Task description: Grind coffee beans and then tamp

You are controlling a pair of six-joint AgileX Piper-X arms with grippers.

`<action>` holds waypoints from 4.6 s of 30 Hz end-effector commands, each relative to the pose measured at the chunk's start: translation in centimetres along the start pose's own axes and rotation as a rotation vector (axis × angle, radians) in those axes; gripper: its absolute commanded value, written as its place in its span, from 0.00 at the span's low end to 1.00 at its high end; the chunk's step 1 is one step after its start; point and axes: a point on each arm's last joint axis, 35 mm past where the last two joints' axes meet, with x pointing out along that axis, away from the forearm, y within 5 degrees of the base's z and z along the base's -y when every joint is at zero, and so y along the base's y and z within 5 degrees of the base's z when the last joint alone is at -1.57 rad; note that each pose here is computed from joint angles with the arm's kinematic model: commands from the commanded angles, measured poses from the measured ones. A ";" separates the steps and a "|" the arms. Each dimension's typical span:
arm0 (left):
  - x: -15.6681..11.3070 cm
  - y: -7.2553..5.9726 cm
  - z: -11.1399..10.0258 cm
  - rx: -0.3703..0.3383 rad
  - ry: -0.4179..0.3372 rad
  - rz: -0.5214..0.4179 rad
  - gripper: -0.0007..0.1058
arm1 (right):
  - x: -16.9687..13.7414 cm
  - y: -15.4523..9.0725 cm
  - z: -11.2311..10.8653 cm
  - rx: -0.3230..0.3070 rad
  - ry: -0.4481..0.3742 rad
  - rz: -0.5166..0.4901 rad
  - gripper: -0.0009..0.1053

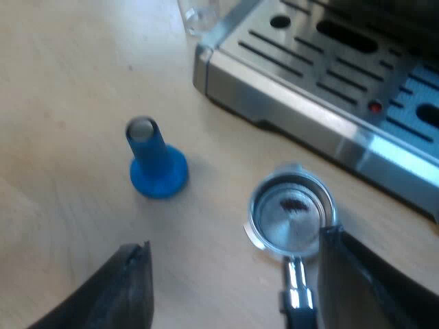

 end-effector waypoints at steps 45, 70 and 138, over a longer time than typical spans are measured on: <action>6.8 5.5 -3.5 0.004 -0.017 0.237 0.68 | -0.5 -0.2 0.9 0.006 -0.064 -0.001 0.53; 9.4 7.6 -5.9 0.003 0.125 0.302 0.68 | -0.5 -0.2 0.9 0.006 -0.064 -0.001 0.53; 2.3 1.9 3.8 0.126 -0.156 0.254 0.21 | 0.0 -0.2 0.1 -0.002 -0.040 -0.017 0.53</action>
